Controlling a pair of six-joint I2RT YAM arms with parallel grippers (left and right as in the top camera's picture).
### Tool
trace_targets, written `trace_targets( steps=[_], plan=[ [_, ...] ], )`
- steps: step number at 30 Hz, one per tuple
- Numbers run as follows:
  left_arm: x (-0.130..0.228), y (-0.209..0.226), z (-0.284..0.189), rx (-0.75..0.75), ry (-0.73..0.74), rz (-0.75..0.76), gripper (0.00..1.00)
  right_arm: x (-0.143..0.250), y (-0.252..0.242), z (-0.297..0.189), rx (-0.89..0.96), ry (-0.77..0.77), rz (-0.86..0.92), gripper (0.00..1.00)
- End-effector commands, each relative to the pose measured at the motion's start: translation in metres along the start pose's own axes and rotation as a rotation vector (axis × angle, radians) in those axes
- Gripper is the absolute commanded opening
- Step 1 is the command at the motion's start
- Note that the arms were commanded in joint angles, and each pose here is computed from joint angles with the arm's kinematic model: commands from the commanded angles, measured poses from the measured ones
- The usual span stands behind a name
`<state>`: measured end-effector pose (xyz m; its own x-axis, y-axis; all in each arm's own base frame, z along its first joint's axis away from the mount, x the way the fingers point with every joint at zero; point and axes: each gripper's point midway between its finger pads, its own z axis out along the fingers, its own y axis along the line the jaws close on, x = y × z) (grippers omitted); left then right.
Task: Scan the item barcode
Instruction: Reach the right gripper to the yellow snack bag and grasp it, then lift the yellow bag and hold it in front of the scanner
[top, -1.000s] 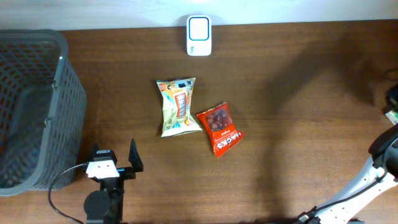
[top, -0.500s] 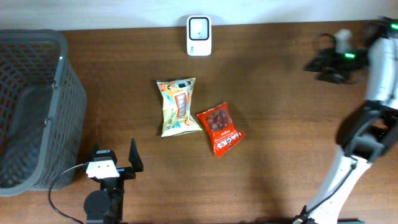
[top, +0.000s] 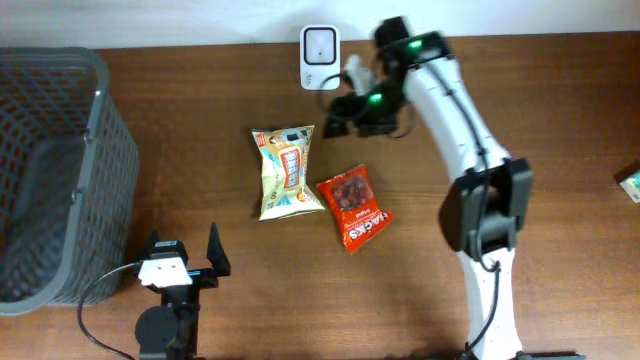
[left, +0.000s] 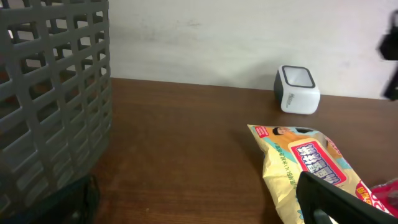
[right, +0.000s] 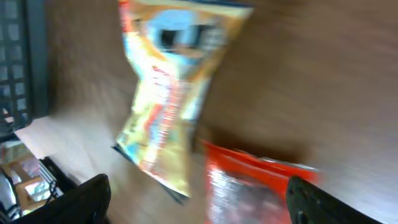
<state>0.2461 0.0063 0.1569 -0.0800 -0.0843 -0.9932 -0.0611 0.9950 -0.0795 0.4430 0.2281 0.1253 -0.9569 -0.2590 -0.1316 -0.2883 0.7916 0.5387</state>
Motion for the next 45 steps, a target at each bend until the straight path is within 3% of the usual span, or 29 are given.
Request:
trace_targets(
  steps=[1, 6, 15, 16, 17, 20, 21, 24, 28, 35, 36, 41, 45],
  plan=[
    [0.002, -0.001, 0.000, 0.004, 0.001, -0.004, 0.99, 0.015, 0.026, 0.044, 0.118, 0.066, 0.039, 0.89],
    [0.002, -0.001, 0.000, 0.004, 0.001, -0.004, 0.99, 0.022, 0.026, 0.080, 0.367, 0.060, 0.036, 0.89],
    [0.002, -0.001, 0.000, 0.004, 0.001, -0.004, 0.99, 0.035, 0.027, 0.135, 0.459, 0.087, 0.039, 0.76],
    [0.002, -0.001, 0.000, 0.004, 0.001, -0.004, 0.99, 0.035, 0.026, 0.137, 0.460, 0.090, 0.038, 0.68],
    [0.002, -0.001, 0.000, 0.004, 0.001, -0.004, 0.99, 0.036, 0.025, 0.139, 0.461, 0.092, 0.039, 0.49],
    [0.002, -0.001, 0.000, 0.004, 0.001, -0.004, 0.99, 0.033, 0.024, 0.136, 0.459, 0.085, 0.042, 0.09],
    [0.002, -0.001, 0.000, 0.004, 0.001, -0.004, 0.99, 0.031, 0.022, 0.133, 0.458, 0.080, 0.049, 0.04],
    [0.002, -0.001, 0.000, 0.004, 0.001, -0.004, 0.99, 0.021, 0.027, 0.116, 0.395, 0.065, 0.081, 0.04],
    [0.002, -0.001, 0.000, 0.004, 0.001, -0.004, 0.99, -0.001, 0.053, 0.080, 0.150, 0.034, 0.130, 0.04],
    [0.002, -0.001, 0.000, 0.004, 0.001, -0.004, 0.99, -0.031, 0.112, -0.027, -0.625, 0.047, 0.202, 0.04],
    [0.002, -0.001, 0.000, 0.004, 0.001, -0.004, 0.99, -0.031, 0.111, -0.034, -0.660, 0.050, 0.215, 0.04],
    [0.002, -0.001, 0.000, 0.004, 0.001, -0.004, 0.99, -0.038, 0.087, -0.039, -0.608, 0.012, 0.249, 0.04],
    [0.002, -0.001, 0.000, 0.004, 0.001, -0.004, 0.99, -0.042, 0.046, -0.013, -0.312, -0.050, 0.265, 0.04]
  ],
)
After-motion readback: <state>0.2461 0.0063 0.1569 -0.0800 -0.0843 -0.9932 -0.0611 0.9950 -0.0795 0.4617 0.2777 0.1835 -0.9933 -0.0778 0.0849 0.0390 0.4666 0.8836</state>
